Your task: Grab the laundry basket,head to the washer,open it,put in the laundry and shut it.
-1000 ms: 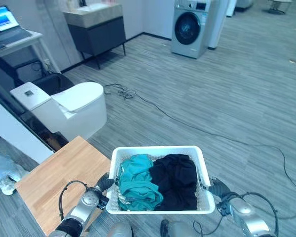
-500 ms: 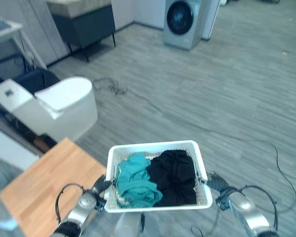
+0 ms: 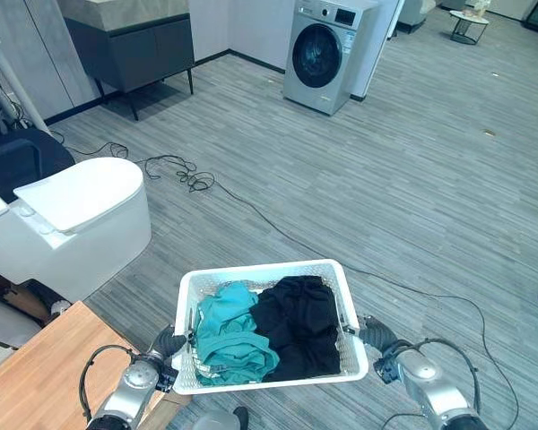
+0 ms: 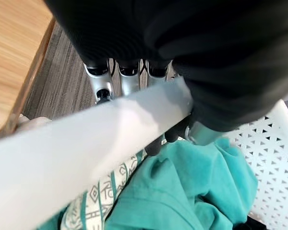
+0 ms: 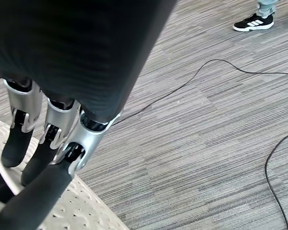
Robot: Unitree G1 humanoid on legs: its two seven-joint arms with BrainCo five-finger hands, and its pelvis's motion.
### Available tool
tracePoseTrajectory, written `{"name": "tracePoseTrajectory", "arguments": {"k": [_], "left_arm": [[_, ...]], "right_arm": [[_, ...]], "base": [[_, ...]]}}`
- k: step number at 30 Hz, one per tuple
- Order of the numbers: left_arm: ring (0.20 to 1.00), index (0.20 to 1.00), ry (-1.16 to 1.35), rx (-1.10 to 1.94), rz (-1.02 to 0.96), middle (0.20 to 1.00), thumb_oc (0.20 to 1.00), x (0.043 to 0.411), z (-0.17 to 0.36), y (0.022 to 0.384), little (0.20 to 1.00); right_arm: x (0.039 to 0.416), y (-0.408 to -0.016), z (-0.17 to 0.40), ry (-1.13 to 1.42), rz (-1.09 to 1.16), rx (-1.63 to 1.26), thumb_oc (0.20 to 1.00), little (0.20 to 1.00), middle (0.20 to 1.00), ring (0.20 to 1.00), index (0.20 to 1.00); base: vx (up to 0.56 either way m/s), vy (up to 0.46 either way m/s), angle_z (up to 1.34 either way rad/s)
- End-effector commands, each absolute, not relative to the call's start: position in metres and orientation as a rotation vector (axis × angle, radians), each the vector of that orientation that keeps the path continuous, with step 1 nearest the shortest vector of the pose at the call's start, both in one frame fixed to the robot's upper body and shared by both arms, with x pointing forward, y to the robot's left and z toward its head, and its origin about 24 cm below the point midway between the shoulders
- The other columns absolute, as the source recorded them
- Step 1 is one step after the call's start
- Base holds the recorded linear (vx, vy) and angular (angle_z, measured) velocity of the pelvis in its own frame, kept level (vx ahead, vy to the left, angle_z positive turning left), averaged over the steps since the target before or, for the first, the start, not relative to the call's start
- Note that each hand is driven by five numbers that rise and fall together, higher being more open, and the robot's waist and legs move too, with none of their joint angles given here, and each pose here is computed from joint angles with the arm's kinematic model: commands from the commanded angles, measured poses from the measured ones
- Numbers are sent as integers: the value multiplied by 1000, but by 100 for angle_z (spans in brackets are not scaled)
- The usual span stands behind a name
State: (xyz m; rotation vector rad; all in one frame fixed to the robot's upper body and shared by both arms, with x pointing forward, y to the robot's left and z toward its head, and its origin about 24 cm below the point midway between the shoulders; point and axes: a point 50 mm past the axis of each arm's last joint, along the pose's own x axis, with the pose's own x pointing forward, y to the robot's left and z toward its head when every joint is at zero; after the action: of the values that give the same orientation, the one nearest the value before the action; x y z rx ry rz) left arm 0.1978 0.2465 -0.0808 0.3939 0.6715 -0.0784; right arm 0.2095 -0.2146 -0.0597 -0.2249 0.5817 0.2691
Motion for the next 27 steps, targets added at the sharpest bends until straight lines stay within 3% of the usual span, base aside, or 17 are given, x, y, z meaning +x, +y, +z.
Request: {"name": "tracePoseTrajectory", "arguments": {"k": [1, 11, 17, 27], "left_arm": [[200, 200, 518, 361, -63, 200, 200, 216, -59, 243, 200], [200, 200, 441, 435, -107, 200, 200, 244, -45, 228, 200], [200, 200, 468, 415, -120, 200, 200, 248, -53, 216, 200], [200, 200, 477, 481, -122, 200, 200, 251, -51, 226, 200]], "right_arm": [[239, -199, -11, 299, 369, -169, 200, 200, 200, 200, 200], [232, -218, -17, 338, 299, -174, 200, 200, 200, 200, 200], [228, -218, -21, 359, 300, -137, 200, 200, 200, 200, 200], [229, -235, -7, 335, 279, -179, 200, 200, 200, 200, 200]], "base": [[143, 104, -2], [319, -15, 26], [316, -229, 49], [240, -234, 11]]}}
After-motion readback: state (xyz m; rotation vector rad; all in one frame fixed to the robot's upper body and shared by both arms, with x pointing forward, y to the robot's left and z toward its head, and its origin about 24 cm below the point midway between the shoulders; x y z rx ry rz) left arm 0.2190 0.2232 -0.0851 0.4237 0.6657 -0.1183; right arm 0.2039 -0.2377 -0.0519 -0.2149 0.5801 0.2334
